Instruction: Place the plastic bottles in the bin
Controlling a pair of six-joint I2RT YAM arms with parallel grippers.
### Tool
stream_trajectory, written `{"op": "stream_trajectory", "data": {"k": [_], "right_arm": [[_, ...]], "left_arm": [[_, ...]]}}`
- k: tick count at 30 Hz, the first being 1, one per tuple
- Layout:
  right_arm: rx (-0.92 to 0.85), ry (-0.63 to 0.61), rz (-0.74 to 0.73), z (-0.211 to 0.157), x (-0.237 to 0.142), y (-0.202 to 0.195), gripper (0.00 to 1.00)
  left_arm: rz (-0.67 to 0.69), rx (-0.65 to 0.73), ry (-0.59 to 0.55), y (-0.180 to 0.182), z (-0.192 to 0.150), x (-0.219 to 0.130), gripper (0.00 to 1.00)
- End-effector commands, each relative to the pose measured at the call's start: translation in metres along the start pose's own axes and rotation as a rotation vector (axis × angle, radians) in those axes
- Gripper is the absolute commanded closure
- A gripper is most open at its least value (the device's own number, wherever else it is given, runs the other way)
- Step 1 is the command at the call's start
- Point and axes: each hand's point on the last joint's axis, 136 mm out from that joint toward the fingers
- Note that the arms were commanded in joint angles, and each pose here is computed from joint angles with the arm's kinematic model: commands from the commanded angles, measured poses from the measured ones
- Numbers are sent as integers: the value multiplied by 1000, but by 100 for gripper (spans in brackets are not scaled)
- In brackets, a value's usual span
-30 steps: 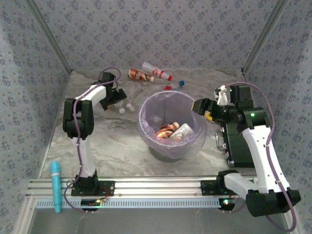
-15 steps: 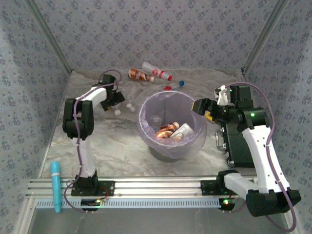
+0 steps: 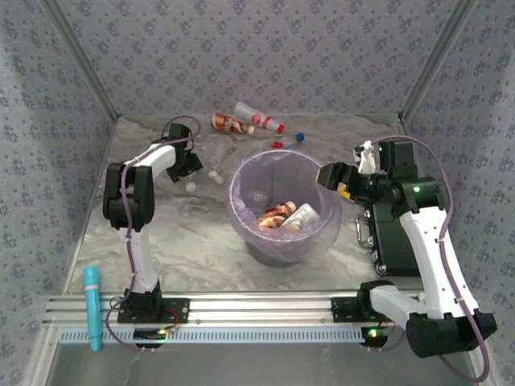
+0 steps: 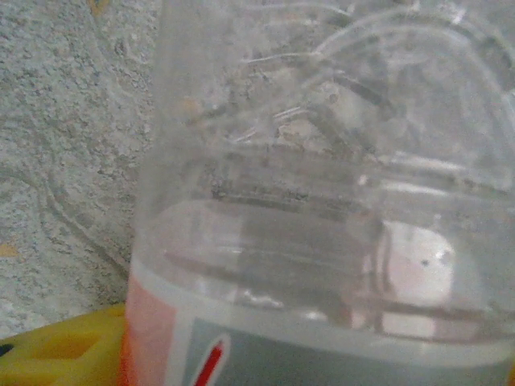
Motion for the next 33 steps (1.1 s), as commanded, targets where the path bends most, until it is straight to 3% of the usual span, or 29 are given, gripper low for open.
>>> {"op": "stream_trajectory", "data": {"k": [1, 11, 19, 25, 33], "right_arm": [[-25, -24, 5, 1, -5, 5, 7], [-71, -117, 2, 17, -20, 16, 7], [-128, -225, -15, 43, -41, 34, 6], [-202, -244, 69, 59, -44, 73, 6], [-374, -148, 273, 56, -25, 150, 6]], "left_arm": [[32, 21, -17, 7, 1, -18, 33], [-7, 148, -213, -4, 36, -104, 37], [-119, 297, -422, -36, 45, -204, 43], [-464, 557, -510, -98, 8, -288, 48], [-915, 856, -536, -153, -73, -393, 60]]}}
Point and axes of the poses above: each hand's point on the last joint's axis, 136 mm out from that joint toward the fingers, its own x axis out along the fingers, its own y axis along the line the jaws close on, z = x × y, and after that the axes turned 6 degrees about x, right-handed
